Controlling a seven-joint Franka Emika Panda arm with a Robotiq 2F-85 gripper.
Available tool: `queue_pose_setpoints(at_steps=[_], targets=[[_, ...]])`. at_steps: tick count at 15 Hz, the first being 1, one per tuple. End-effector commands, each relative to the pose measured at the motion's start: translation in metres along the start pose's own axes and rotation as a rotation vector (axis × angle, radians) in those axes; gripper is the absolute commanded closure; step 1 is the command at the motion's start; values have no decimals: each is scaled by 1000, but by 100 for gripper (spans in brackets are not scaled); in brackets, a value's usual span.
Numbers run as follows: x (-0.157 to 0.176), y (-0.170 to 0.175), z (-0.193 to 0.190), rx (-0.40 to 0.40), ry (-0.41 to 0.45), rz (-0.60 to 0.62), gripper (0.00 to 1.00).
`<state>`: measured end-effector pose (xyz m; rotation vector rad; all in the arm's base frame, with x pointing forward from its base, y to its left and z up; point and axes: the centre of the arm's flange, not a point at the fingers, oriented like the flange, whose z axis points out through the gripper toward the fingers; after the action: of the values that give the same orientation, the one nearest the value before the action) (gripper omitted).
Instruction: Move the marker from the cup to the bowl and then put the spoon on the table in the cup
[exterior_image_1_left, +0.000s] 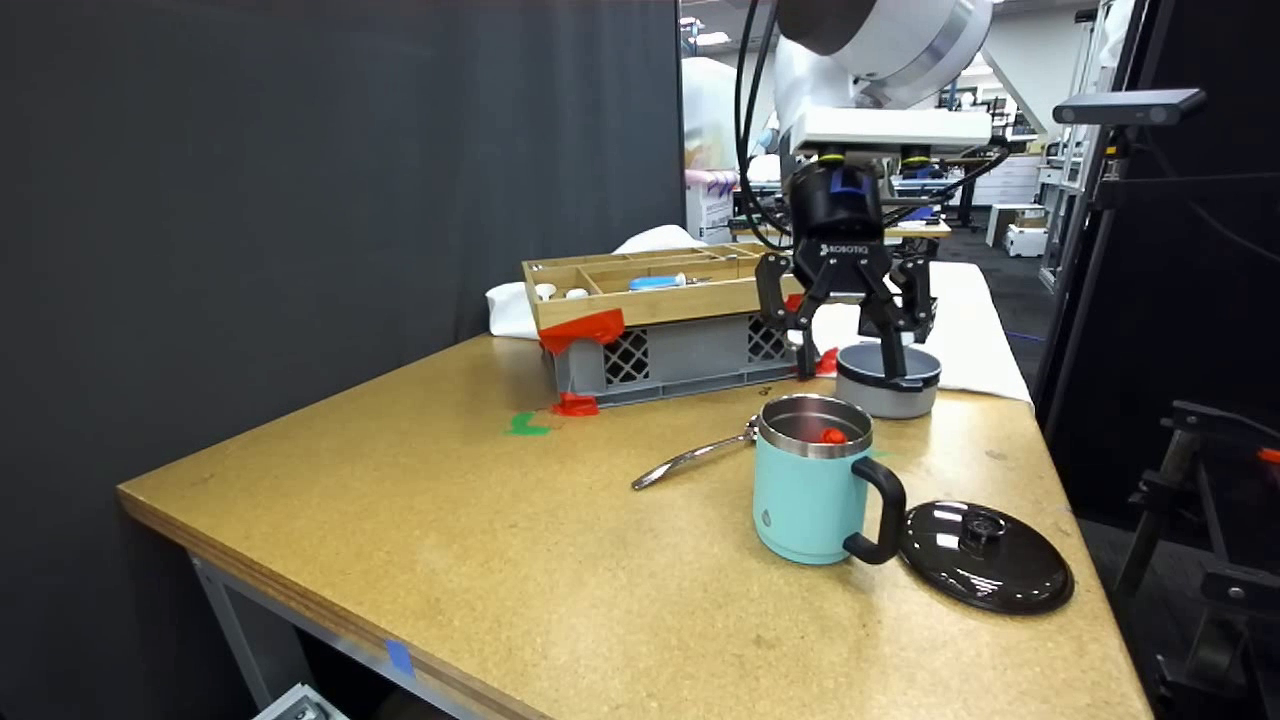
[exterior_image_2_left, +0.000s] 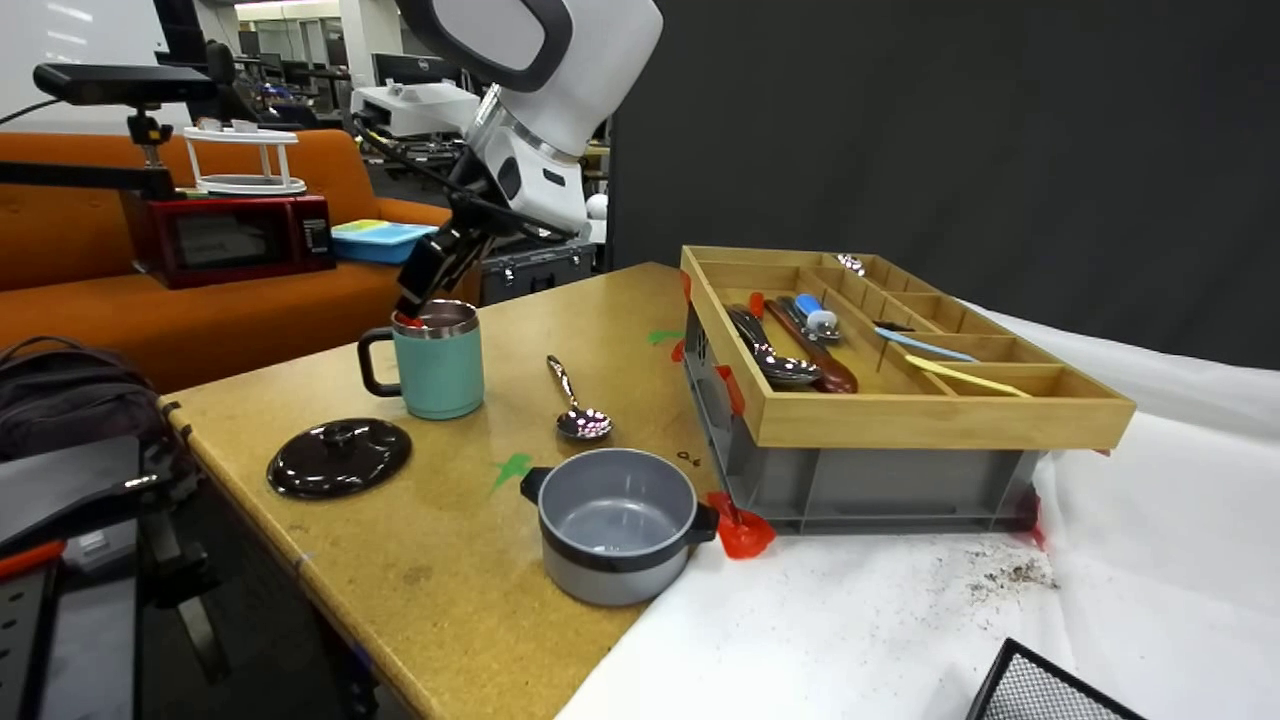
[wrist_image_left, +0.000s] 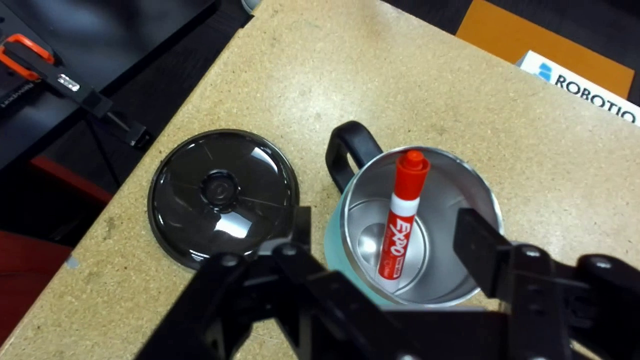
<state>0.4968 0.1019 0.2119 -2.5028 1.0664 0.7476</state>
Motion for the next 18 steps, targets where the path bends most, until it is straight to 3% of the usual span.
queue_pose_setpoints(at_steps=[1,6,9,10,15,18], targets=[[4,-17,8,-12,-32,4,28],[8,-31,26,-29,-51,14,34],[8,-40,34,-37,-68,25,63],[7,-43,35,-39,-73,29,58],[1,-52,40,-45,-86,55,53],[-7,-54,43,-47,-83,66,44]])
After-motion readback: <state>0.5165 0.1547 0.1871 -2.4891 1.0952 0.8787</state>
